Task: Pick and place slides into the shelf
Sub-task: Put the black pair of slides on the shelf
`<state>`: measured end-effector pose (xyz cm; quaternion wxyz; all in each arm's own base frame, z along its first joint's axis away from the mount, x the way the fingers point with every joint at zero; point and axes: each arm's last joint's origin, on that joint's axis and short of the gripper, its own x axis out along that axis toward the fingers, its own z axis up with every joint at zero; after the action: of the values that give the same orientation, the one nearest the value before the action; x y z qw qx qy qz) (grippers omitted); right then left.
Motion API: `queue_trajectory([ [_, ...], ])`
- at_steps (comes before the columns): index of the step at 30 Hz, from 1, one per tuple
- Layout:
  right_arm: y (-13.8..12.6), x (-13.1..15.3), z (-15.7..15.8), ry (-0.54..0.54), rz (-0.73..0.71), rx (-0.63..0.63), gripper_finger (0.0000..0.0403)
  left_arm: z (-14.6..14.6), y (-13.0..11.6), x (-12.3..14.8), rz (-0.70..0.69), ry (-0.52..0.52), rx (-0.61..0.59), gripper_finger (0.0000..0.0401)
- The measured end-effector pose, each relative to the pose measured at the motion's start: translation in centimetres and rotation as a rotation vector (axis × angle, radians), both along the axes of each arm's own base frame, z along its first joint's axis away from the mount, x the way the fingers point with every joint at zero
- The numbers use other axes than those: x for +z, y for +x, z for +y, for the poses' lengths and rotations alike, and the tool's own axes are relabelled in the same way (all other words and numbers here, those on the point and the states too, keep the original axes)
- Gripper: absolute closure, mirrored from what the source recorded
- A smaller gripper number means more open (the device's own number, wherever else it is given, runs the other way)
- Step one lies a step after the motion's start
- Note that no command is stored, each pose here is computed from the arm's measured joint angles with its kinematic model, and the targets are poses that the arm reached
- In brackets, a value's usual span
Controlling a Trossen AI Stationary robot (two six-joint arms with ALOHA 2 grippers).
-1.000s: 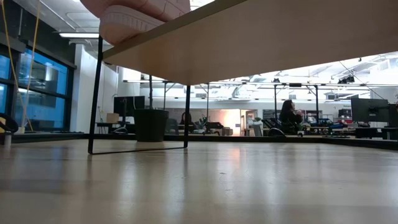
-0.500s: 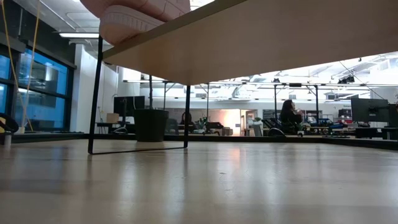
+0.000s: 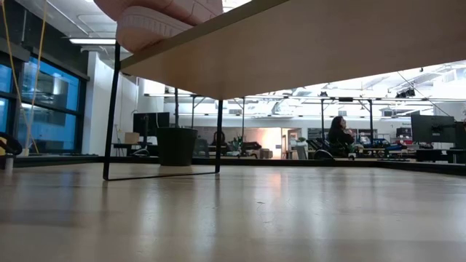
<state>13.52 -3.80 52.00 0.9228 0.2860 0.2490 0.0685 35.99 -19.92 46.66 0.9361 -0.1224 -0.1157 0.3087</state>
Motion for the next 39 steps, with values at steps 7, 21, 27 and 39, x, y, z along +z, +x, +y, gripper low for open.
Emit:
queue_trajectory([
  [7, -0.2, -0.3, 0.2, 0.024, 0.028, 0.045, 0.0277, -0.9, -1.9, 1.8, 0.045, 0.051, 0.015, 0.0246],
  [21, 1.1, -2.9, -0.2, 0.091, 0.104, 0.082, 0.0277, -1.1, -2.4, 2.3, 0.06, 0.069, 0.018, 0.0246],
  [27, 2.8, -6.1, -0.7, 0.217, 0.077, 0.124, 0.0277, -1.2, -2.4, 2.2, 0.067, 0.076, 0.015, 0.0245],
  [39, 3.9, -12.4, -0.9, 0.436, 0.032, 0.106, 0.0277, -1.3, -2.3, 2.1, 0.088, 0.097, 0.017, 0.0245],
])
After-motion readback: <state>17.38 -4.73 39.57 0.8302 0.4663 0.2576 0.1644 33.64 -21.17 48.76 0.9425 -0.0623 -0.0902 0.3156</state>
